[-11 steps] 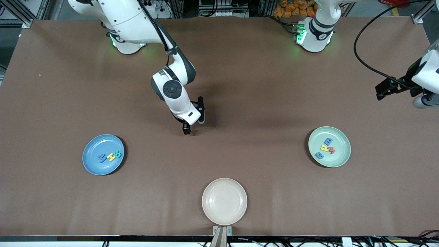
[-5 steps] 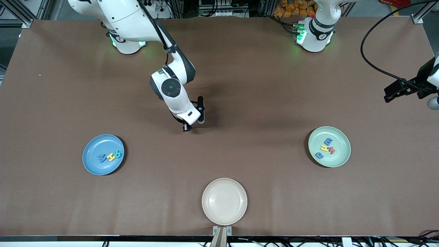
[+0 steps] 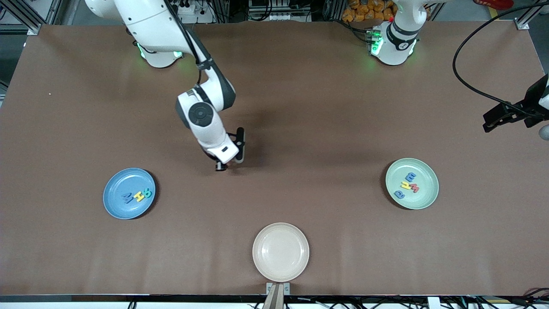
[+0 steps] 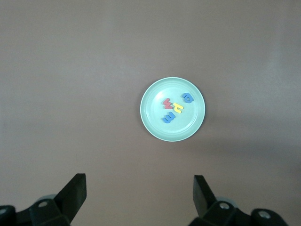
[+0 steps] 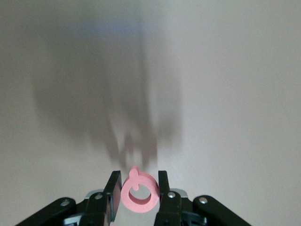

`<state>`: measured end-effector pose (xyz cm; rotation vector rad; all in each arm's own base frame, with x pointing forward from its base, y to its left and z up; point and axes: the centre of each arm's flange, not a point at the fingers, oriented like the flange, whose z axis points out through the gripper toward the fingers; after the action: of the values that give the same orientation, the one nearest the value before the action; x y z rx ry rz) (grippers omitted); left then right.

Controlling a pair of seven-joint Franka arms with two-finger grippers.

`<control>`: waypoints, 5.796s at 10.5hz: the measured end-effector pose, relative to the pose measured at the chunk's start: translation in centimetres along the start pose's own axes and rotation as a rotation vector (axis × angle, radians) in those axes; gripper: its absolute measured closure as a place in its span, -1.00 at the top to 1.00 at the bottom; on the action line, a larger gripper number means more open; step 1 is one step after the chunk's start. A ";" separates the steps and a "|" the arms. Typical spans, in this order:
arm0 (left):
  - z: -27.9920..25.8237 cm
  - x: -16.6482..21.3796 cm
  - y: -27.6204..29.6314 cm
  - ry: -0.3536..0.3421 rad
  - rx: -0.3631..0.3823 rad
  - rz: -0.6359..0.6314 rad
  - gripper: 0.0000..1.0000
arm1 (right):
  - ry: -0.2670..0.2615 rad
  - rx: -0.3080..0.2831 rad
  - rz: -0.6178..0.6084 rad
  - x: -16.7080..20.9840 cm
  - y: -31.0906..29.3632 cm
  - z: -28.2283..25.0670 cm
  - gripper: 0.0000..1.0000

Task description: Sort uppercase to blue plate, lowercase to green plate

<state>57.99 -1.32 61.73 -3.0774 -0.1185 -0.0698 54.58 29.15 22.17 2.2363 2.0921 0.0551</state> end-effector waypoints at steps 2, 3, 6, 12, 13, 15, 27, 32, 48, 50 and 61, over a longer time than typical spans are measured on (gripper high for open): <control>0.0 0.0 0.2 -0.002 -0.033 -0.004 1.00 | -0.035 -0.021 0.115 -6.9 4.3 -3.0 -0.28; -0.1 0.0 0.3 -0.002 -0.042 -0.004 1.00 | -0.046 -0.036 0.173 -10.5 6.2 -4.2 -0.28; -0.1 -0.3 0.6 -0.017 -0.056 0.054 1.00 | -0.088 -0.071 0.313 -21.3 10.0 -5.7 -0.28; -0.3 -0.9 3.1 -0.023 -0.058 0.105 1.00 | -0.116 -0.064 0.471 -31.8 11.0 -4.6 -0.28; -0.3 -0.9 3.2 -0.024 -0.058 0.106 1.00 | -0.111 -0.053 0.472 -31.7 10.8 -4.0 -0.01; -0.3 -0.9 3.4 -0.023 -0.058 0.111 1.00 | -0.097 -0.030 0.464 -30.6 10.5 -2.9 0.52; 0.0 -0.9 2.9 -0.034 -0.056 0.101 1.00 | -0.030 0.091 1.130 -29.8 9.1 -12.8 1.00; 0.0 -0.8 2.7 -0.032 -0.056 0.098 1.00 | -0.004 0.123 1.317 -31.0 9.1 -28.8 1.00; -1.5 -0.8 2.3 -0.007 -0.058 0.091 1.00 | -0.016 0.030 1.429 -31.7 6.6 -44.4 1.00; -1.6 -1.0 2.2 -0.014 -0.057 0.091 1.00 | -0.017 0.030 1.431 -31.7 6.6 -44.4 1.00; -2.4 -1.4 2.1 -0.029 -0.056 0.091 1.00 | -0.031 0.045 1.436 -31.8 6.4 -44.2 1.00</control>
<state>56.69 -3.65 63.91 -3.1350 0.0224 -0.0248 55.26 -1.51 67.58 3.1147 0.1051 0.0468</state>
